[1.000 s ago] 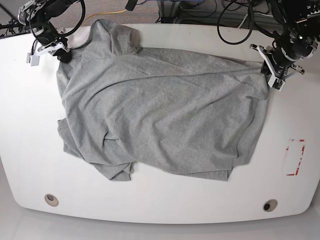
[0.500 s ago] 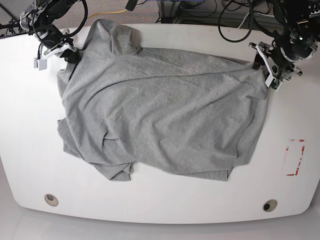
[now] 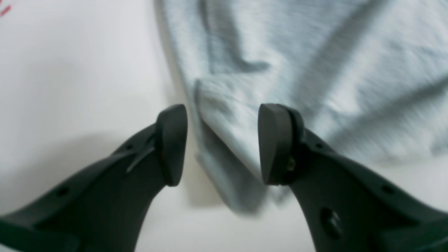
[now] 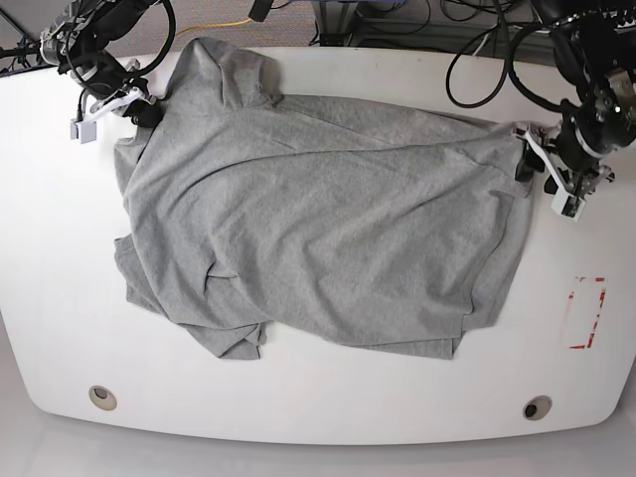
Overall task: Fold the T-shirt properly
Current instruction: 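Hold the shoulder with the right gripper and shift the left gripper along the edge, then regrasp the shirt's shoulder edge with the left gripper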
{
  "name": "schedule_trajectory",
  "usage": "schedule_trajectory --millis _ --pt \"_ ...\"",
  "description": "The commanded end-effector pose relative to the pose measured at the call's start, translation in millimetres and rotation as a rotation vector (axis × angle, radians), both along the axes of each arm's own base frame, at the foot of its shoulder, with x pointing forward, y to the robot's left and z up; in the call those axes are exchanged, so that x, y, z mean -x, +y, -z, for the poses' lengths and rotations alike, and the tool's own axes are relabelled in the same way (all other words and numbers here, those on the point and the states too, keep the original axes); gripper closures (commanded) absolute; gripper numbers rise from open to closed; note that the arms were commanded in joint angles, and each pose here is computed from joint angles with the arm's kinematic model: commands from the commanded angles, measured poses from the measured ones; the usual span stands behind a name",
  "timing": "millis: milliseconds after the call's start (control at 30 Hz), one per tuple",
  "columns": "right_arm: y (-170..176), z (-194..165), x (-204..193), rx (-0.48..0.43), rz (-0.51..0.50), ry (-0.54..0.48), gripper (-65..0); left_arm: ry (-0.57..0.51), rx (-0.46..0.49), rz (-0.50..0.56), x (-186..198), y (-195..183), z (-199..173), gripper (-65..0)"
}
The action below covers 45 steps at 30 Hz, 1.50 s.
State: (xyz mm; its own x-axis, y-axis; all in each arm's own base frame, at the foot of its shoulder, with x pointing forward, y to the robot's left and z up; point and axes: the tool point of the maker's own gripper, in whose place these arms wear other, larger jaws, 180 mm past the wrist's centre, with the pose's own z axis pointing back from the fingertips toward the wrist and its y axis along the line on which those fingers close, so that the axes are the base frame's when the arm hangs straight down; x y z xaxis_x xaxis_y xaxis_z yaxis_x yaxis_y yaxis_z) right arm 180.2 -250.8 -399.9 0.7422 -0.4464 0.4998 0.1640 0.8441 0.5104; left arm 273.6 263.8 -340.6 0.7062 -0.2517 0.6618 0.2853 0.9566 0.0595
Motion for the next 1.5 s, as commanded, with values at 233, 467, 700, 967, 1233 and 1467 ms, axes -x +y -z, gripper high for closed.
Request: schedule_trajectory --millis 233,467,700,967,1233,1467 --pt "-1.9 -9.7 -8.7 0.014 -0.013 -0.041 0.0 0.020 0.002 -0.043 -24.4 16.8 9.8 -30.6" --pt "-1.9 -9.7 -8.7 0.014 -0.013 -0.041 0.0 0.067 0.043 -0.030 -29.9 9.3 27.1 -30.6" --pt "-1.9 -9.4 -8.1 0.014 -0.013 -0.039 0.0 0.102 0.058 0.025 -34.0 -9.0 38.5 -30.6" --pt "-2.7 -9.8 -8.3 0.015 -0.010 -0.041 0.0 0.112 0.059 0.035 -30.9 -12.3 40.8 -30.6" --pt "-3.0 -9.4 -8.0 0.014 -0.009 -0.040 0.0 0.175 0.055 0.056 -10.2 -18.4 59.0 -28.1" --pt "-2.2 -9.4 -8.4 0.013 -0.012 -0.040 0.0 0.204 0.061 0.053 3.2 -18.5 67.2 -11.5"
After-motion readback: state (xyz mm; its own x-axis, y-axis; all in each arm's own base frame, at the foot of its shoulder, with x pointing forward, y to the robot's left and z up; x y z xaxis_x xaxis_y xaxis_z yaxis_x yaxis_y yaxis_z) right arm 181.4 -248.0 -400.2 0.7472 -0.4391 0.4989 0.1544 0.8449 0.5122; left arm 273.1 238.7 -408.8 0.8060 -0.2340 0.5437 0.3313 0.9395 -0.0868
